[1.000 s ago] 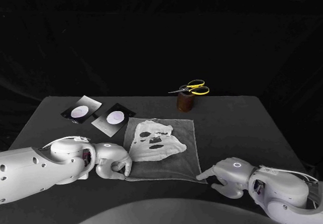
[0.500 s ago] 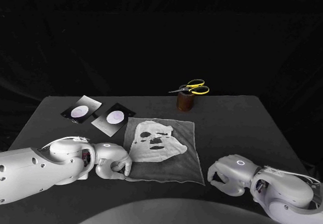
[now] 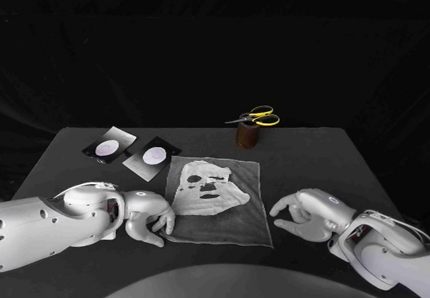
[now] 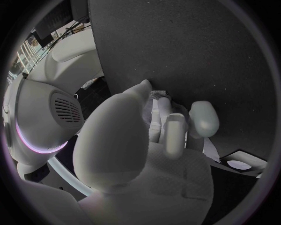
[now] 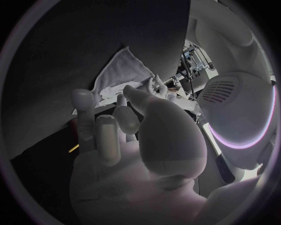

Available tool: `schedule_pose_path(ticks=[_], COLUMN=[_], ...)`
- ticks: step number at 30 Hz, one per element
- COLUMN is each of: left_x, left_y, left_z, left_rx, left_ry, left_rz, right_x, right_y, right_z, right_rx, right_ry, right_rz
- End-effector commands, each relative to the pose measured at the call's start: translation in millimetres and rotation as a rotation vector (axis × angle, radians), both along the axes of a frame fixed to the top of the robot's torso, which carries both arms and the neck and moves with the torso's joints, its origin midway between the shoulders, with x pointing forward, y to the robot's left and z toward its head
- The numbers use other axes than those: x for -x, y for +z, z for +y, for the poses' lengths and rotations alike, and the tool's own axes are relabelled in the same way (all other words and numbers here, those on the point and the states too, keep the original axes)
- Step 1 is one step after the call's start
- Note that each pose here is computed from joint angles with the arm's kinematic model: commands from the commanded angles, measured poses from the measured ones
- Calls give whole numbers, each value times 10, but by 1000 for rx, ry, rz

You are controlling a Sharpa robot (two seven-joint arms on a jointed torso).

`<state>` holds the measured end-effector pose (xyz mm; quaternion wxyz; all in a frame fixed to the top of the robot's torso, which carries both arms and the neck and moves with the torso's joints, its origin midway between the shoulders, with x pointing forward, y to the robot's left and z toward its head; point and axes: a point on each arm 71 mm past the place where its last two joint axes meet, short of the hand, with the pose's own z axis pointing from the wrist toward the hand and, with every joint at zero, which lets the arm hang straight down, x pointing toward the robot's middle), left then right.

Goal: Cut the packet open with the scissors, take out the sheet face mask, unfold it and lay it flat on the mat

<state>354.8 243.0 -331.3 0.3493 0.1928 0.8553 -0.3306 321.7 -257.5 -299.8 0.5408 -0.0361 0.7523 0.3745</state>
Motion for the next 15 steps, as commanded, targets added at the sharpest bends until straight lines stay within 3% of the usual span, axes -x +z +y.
schedule_pose_path(ticks=[1, 9, 15], left_x=[-9, -19, -25], left_y=[14, 97, 180], left_z=[-3, -37, -25], left_rx=[-6, 10, 20], left_ry=[-3, -9, 7], left_rz=[-12, -15, 29], right_x=[-106, -407, -709], right_y=[87, 89, 77], right_z=[-64, -149, -85], right_rx=[-185, -209, -185], right_ry=[-88, -256, -352], right_rz=[19, 89, 143])
